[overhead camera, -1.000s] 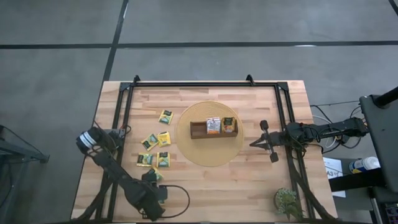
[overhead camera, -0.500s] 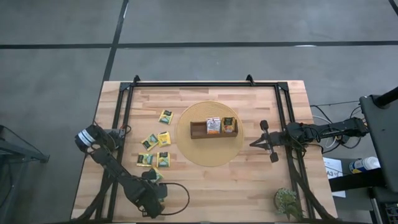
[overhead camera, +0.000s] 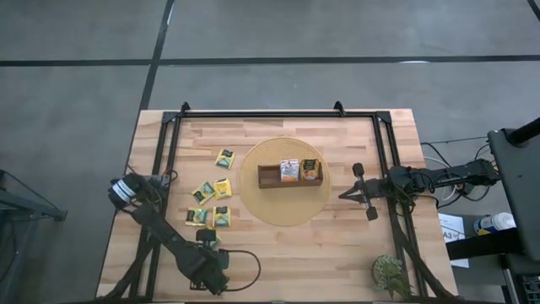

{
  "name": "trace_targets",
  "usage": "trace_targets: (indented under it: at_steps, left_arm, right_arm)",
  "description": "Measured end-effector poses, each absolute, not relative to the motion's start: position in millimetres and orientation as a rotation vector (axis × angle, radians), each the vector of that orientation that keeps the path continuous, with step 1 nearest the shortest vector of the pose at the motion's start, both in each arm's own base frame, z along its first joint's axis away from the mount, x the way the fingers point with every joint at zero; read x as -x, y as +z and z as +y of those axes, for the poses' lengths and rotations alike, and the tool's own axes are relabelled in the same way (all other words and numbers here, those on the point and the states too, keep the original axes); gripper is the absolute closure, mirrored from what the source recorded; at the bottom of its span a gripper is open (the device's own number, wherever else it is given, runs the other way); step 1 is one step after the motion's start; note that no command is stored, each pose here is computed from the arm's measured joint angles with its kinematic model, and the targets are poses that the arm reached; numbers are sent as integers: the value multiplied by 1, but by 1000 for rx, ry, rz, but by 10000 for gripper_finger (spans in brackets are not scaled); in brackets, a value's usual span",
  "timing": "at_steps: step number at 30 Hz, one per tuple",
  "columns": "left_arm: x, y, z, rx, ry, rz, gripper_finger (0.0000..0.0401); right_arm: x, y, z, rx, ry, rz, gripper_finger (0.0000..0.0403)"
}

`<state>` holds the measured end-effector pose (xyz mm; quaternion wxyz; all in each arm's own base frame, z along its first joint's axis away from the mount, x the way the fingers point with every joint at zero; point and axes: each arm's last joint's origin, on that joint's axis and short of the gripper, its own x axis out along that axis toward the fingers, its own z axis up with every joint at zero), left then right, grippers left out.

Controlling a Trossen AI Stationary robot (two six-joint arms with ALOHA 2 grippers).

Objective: Pick & Place Tea
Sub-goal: Put the yellow tea bag into the left section of the wooden organizer

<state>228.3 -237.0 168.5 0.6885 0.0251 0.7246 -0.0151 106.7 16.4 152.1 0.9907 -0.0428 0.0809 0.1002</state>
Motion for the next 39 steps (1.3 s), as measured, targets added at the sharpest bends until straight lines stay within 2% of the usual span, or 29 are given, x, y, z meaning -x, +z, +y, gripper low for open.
trace_targets:
  at_steps: [11,25,33,39]
  left_arm:
    - [-257,214,-204,-408,15,1582,401]
    - [-290,220,-145,-802,-24,1593,401]
    - [-304,224,-115,-1048,95,1554,401]
    - [-316,224,-95,-1174,112,1583,401]
  right_arm:
    - [-107,152,16,87,201,162,394]
    - [-107,152,16,86,201,163,394]
    - [-107,152,16,86,201,163,394]
    - [-107,152,16,87,201,162,394]
